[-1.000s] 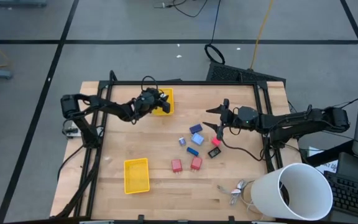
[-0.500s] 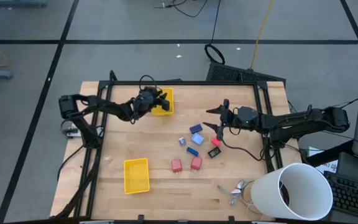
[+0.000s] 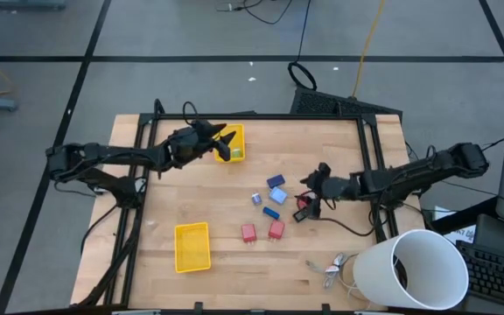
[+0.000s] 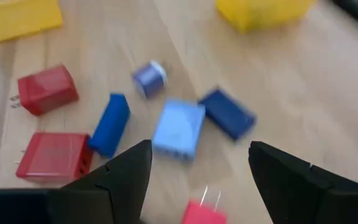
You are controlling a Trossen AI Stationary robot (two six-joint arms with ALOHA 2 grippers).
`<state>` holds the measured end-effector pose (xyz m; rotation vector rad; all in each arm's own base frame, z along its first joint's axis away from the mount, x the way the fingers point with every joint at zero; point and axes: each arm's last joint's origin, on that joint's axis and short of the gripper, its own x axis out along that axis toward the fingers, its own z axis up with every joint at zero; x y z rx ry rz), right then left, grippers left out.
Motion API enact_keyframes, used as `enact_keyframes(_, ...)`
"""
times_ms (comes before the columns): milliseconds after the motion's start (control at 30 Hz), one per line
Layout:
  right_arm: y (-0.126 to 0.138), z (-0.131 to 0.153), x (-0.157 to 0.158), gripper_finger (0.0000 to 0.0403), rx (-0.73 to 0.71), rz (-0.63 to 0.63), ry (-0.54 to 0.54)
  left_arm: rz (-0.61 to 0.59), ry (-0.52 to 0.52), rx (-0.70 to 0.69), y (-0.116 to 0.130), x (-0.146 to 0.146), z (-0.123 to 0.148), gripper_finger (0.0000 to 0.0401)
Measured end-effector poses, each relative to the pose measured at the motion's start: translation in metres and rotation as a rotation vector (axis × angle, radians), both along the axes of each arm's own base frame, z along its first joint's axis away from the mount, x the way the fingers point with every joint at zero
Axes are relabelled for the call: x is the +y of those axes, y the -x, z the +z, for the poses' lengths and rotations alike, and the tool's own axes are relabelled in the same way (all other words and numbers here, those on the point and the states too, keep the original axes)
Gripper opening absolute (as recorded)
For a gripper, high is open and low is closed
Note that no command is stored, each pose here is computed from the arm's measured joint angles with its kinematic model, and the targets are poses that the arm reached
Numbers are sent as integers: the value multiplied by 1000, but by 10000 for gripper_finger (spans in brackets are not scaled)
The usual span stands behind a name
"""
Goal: Pick & Place Office items
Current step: Put the pink charger adapter into the top yellow bin
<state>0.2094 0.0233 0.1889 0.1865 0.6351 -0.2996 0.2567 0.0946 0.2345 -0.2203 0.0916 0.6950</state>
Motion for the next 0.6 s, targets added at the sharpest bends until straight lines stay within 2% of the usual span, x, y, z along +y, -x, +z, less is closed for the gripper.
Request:
enact_keyframes(200,5,-20,6,256,160,-59,-59,-21,-7,-9,-1,-6,3,248)
enact_keyframes(600,-6,-55,9,256,319,-60,-28,-39,13,-5,-2,-10,1,251)
